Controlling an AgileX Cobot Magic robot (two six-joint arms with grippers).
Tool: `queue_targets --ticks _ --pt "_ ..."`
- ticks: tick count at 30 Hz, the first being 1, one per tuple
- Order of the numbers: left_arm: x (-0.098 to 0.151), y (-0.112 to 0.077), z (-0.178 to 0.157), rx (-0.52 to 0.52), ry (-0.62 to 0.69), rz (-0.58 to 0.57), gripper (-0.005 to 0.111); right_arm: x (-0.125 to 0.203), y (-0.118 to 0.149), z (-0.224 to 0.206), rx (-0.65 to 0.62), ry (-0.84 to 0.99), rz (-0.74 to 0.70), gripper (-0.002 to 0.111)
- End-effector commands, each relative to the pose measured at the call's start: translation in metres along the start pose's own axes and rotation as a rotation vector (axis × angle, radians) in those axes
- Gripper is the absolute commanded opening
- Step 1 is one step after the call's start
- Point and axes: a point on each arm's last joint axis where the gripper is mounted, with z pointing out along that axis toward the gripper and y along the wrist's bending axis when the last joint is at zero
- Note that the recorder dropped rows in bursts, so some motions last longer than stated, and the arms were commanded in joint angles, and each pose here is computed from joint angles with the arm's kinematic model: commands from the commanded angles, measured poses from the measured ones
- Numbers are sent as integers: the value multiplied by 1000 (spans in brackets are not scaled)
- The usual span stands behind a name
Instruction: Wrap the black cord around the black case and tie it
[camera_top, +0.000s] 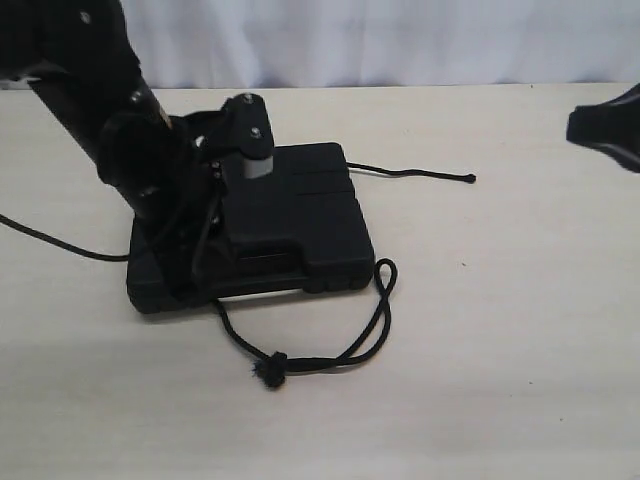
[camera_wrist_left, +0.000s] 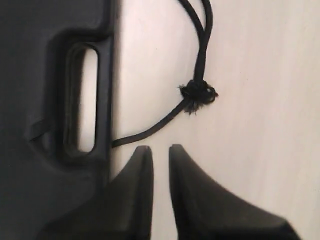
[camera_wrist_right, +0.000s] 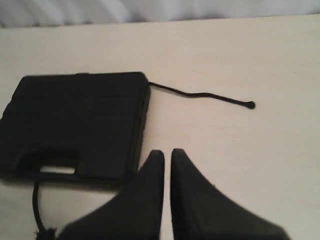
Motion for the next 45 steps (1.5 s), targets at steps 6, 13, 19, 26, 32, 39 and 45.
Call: queue_targets --ticks 6,13,19,26,32,39,45 --pt "-16 16 53 -85 19 97 49 9 26 20 -105 96 -189 4" --pt "-12 25 80 -78 57 94 49 7 24 24 -92 79 -189 4" --pt "-15 35 93 -145 17 91 48 8 24 25 -91 79 -188 4" --pt "-15 40 101 -177 2 90 48 8 24 25 -90 77 -188 4" --pt "-10 41 116 -144 34 82 44 7 24 25 -90 75 -187 4" --pt "-17 37 84 -194 1 120 0 7 24 25 -90 75 -187 4" --pt "-25 28 28 -318 -64 197 0 7 24 25 -90 75 -187 4"
